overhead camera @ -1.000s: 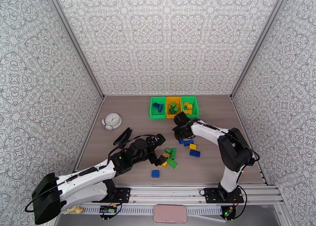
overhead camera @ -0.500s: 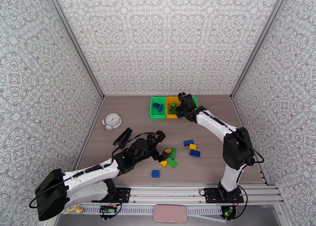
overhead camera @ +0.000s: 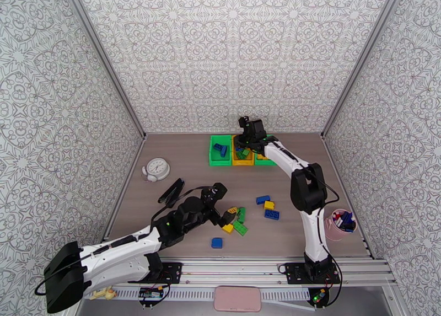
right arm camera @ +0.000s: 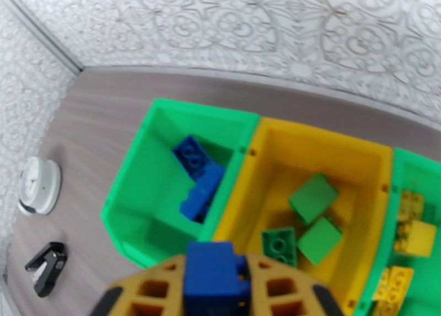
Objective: Sort the legos into containers by color
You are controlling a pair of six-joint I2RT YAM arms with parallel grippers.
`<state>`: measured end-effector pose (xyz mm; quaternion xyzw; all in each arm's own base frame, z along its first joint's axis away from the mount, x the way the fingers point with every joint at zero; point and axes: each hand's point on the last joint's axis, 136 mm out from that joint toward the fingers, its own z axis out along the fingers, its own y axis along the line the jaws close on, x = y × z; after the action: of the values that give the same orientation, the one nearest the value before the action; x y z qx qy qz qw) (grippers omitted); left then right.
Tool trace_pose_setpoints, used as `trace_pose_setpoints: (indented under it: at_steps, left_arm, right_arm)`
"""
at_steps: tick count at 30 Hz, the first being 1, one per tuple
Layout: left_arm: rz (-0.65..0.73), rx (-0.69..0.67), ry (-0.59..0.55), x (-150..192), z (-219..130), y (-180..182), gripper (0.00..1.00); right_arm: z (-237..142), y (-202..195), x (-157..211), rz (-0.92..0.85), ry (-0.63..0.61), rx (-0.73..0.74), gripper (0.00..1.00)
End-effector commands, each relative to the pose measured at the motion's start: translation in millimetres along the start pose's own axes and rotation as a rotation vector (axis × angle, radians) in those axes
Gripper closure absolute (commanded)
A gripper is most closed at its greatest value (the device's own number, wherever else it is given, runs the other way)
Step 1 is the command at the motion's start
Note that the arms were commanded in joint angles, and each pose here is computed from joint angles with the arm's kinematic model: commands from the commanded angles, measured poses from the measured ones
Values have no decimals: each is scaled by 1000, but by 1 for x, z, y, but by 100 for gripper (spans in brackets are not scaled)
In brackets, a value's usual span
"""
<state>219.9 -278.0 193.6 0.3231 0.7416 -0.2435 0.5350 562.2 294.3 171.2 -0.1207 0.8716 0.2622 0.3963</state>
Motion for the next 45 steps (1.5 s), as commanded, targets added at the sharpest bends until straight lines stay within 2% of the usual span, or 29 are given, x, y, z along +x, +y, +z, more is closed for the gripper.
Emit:
trace_pose_setpoints:
  at_steps: [1, 7, 9, 12, 16, 19, 22, 27, 31, 34, 39, 45]
  left_arm:
    - [1, -32, 40, 14, -5, 5, 0]
    - [-4, -34, 59, 16, -10, 5, 0]
    - [-13, -34, 67, 18, -12, 5, 0]
    - [-34, -59, 89, 20, -15, 9, 0]
    - [-105, -134, 142, 27, -22, 19, 0]
    - [-224, -245, 206, 39, -28, 33, 0]
    - [-386, -405, 330, 63, -42, 47, 0]
    - [-549, -456, 522, 97, -53, 24, 0]
    - [-612, -454, 672, 121, -57, -4, 0]
    - [-626, -485, 751, 129, -66, -11, 0]
    - [-666, -420, 867, 146, -66, -24, 0]
    - [-669, -350, 971, 168, -59, -46, 0]
  right_arm:
    - [17, 26, -12, -9, -34, -124, 80]
    - [49, 31, -17, 9, -60, -147, 79]
    - [60, 29, -16, 19, -65, -140, 75]
    - [69, 28, -16, 26, -60, -126, 65]
    - [60, 32, -26, 8, -65, -120, 44]
    - [42, 37, -34, -27, -77, -110, 34]
    - [17, 41, -39, -57, -98, -100, 27]
    - [-28, 40, -26, -95, -135, -58, 24]
    - [-52, 23, 6, -87, -106, 0, 24]
    - [-64, 11, 32, -78, -77, 38, 24]
    - [-75, -6, 66, -54, -35, 81, 23]
    - [-82, -17, 82, -52, -2, 107, 23]
